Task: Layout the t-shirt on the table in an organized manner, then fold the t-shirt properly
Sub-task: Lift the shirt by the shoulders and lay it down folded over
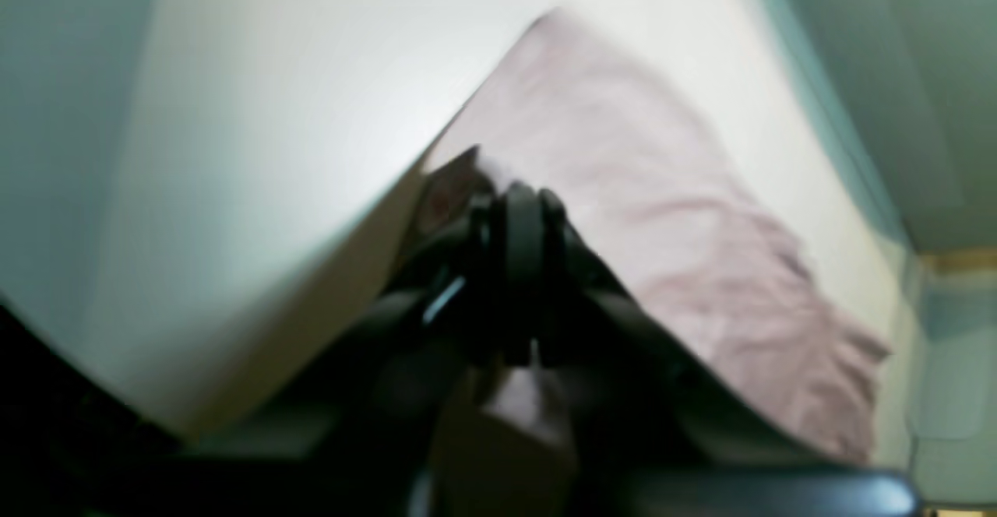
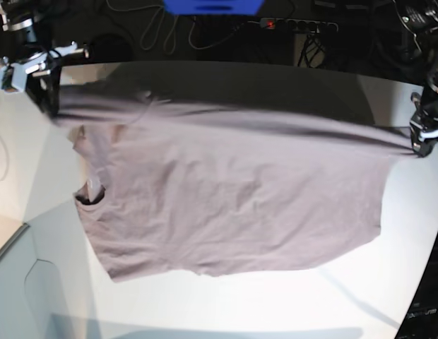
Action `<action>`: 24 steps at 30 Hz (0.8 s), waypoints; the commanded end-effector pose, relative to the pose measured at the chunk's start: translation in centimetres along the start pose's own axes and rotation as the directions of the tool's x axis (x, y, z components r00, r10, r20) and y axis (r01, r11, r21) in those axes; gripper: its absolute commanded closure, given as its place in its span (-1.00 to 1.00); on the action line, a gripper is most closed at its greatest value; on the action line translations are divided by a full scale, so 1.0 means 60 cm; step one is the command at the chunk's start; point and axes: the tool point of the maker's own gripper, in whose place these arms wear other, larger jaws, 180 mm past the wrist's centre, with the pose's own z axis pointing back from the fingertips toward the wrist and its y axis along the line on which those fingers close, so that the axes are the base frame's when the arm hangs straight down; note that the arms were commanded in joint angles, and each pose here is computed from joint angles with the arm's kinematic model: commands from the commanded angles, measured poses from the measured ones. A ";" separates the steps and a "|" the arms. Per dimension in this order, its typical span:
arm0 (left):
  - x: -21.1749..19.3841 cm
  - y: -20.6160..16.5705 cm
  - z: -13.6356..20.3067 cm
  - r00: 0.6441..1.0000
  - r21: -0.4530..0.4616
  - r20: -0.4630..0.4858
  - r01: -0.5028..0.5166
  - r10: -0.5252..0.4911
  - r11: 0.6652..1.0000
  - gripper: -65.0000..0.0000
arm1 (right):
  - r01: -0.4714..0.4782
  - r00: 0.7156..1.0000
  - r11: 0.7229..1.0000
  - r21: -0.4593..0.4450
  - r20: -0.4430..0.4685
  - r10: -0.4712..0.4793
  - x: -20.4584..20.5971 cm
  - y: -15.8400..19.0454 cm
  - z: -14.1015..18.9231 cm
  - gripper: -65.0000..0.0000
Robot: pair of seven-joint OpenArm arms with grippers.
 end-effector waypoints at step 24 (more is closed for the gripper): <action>0.408 -0.430 0.076 0.772 -0.441 0.634 0.415 -0.051 0.796 1.00 | 0.029 0.442 0.996 -0.090 0.895 0.068 0.568 -0.042 -0.074 1.00</action>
